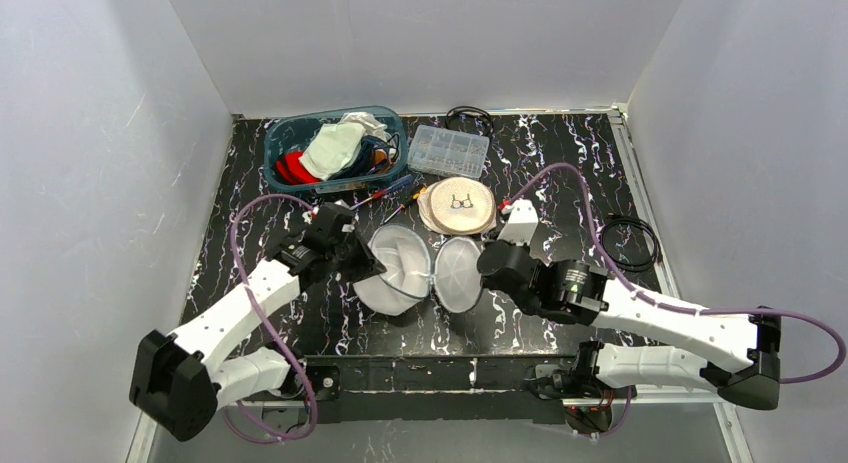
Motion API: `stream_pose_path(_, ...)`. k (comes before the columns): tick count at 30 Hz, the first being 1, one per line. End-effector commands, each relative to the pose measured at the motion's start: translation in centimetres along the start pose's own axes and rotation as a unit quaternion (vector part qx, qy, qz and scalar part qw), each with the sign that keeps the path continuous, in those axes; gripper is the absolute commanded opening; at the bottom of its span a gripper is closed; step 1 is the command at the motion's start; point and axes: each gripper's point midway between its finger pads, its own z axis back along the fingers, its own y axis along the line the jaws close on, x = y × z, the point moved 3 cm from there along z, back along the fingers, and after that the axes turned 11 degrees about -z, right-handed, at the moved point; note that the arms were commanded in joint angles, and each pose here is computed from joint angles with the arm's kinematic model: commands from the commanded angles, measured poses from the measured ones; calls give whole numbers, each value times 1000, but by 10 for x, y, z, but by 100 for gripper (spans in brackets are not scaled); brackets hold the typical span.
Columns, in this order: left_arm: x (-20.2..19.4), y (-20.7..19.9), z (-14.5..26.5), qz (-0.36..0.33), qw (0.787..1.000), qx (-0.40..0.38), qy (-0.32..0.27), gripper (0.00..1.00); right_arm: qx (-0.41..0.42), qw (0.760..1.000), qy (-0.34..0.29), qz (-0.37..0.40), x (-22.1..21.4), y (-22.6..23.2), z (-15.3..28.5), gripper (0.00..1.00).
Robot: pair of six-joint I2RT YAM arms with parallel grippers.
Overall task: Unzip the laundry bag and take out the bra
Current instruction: Close the laundry bag at the center of the board.
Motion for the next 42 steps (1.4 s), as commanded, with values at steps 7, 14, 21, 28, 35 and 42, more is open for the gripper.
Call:
stream_pose_path(7,11,-87,-36,-38,994,-105,1,0,-61,986,-33,150,58,-1,30,1)
stream_pose_path(14,8,-100,-50,-32,992,-121,16,0,-43,983,-31,174,69,29,25,1)
stream_pose_path(21,-5,-68,-44,-74,995,-60,29,12,-9,982,-5,190,46,76,-14,1)
stream_pose_path(28,-17,-22,-27,-116,993,2,32,35,10,979,8,202,31,111,-45,1)
stream_pose_path(35,-21,3,3,-142,990,20,15,50,17,978,18,208,24,134,-63,1)
stream_pose_path(42,-21,22,45,-161,986,34,-25,59,10,976,19,215,25,132,-62,1)
